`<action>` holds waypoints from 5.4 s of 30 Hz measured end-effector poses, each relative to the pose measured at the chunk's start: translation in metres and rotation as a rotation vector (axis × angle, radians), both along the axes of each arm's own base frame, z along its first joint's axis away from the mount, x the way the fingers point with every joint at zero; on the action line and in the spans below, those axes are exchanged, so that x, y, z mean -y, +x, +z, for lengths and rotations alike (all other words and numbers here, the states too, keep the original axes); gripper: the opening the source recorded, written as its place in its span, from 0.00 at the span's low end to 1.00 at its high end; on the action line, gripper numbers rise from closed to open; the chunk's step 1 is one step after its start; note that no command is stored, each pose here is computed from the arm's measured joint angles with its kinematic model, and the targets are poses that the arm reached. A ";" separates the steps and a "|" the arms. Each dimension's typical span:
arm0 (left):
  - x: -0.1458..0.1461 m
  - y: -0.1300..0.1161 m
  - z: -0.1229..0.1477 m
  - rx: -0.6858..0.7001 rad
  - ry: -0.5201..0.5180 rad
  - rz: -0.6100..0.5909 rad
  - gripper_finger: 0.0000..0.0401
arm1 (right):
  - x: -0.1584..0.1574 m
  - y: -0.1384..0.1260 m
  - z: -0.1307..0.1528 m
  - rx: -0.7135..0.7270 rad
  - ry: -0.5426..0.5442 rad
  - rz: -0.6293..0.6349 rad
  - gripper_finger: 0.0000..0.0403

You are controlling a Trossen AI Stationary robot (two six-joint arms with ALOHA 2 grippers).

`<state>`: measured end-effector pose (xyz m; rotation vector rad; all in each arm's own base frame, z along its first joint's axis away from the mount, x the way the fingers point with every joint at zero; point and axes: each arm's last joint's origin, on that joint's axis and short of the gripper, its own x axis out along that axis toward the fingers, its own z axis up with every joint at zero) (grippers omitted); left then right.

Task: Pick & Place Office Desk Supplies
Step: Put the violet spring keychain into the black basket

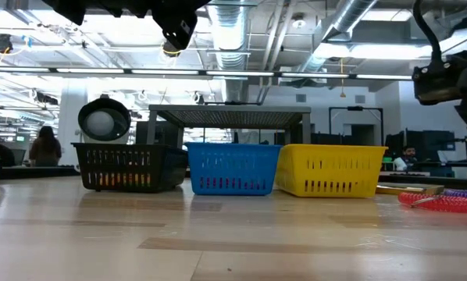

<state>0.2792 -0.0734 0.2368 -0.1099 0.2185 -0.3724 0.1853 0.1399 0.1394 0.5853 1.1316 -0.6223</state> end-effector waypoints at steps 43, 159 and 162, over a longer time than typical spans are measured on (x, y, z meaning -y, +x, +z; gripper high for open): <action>0.001 0.000 0.000 -0.012 -0.023 0.000 0.37 | -0.005 0.002 -0.015 -0.096 0.049 0.029 0.05; -0.008 0.029 0.026 0.164 -0.040 -0.054 0.35 | 0.095 0.147 0.121 1.188 0.173 1.101 0.02; -0.008 0.029 0.025 0.162 -0.040 -0.054 0.30 | 0.094 0.145 0.125 1.208 0.165 1.106 0.02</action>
